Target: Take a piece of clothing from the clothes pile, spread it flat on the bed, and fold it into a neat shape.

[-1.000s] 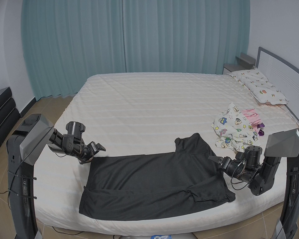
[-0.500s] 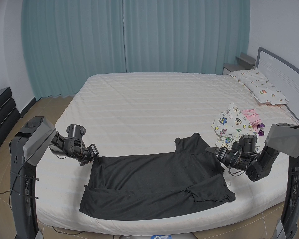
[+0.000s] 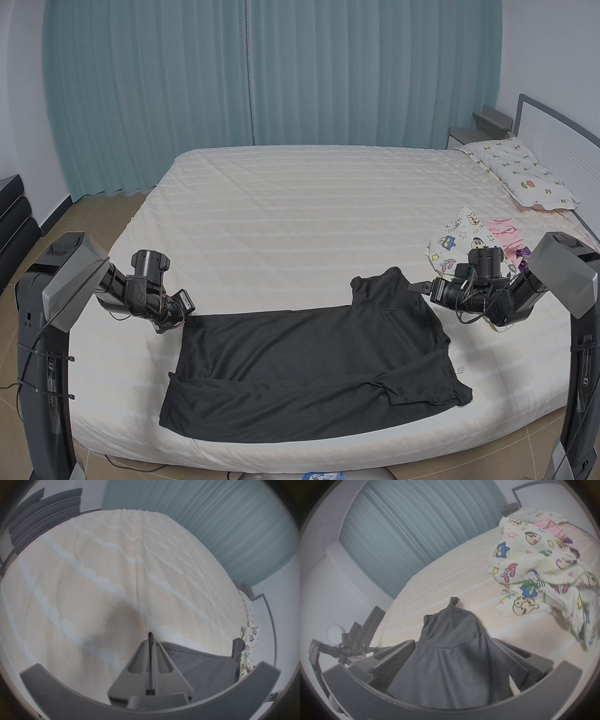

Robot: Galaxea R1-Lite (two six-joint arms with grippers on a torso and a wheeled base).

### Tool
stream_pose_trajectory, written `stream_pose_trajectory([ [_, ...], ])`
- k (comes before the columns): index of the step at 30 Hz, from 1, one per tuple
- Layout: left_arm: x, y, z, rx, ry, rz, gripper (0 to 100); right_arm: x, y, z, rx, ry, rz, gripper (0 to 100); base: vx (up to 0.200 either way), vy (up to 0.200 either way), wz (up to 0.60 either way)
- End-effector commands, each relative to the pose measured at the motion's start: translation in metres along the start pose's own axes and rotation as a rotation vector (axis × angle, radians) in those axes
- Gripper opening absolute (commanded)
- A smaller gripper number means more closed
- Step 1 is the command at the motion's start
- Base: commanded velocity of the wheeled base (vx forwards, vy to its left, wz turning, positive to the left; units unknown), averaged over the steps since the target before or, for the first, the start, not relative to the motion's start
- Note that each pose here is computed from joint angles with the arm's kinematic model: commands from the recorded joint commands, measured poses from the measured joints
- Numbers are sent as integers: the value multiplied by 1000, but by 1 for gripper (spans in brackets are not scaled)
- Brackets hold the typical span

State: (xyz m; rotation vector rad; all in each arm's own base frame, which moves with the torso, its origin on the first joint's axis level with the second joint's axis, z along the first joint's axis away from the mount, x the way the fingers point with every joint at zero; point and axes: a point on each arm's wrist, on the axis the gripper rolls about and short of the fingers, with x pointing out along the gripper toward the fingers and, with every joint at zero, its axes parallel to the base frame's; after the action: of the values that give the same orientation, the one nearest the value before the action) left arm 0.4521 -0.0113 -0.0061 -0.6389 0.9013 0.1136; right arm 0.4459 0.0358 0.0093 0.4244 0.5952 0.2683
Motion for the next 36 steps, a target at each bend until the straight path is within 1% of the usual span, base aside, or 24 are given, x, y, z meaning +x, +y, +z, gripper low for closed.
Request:
stream_pose_trajectory([
  [1,-12,-4,2,0,-11,-6,0,35,-20,-12,-55,33,-29,100,0,0,0],
  [5,-13,-4,2,0,-12,-5,0,49,-24,-9,-68,10,-21,100,0,0,0],
  [9,-13,-4,3,-26,-14,-7,0,64,-27,-11,-87,-7,-6,100,0,0,0],
  [19,-11,-4,1,-24,-10,-5,0,82,-27,-11,-98,-36,22,100,0,0,0],
  [20,-11,-3,2,-25,-11,-4,0,84,-28,-12,-97,-37,22,0,0,0,0],
  [26,-12,-4,3,-24,-17,-1,0,79,-32,-8,-86,-51,16,0,0,0,0],
  [28,-12,-3,3,-24,-29,16,0,72,-31,-5,-92,-82,26,0,0,0,0],
  [32,-14,-5,5,-24,-43,22,0,66,-28,-3,-94,-99,35,0,0,0,0],
  [36,-22,-9,9,-21,-68,22,0,53,-17,13,-53,-165,64,0,0,0,0],
])
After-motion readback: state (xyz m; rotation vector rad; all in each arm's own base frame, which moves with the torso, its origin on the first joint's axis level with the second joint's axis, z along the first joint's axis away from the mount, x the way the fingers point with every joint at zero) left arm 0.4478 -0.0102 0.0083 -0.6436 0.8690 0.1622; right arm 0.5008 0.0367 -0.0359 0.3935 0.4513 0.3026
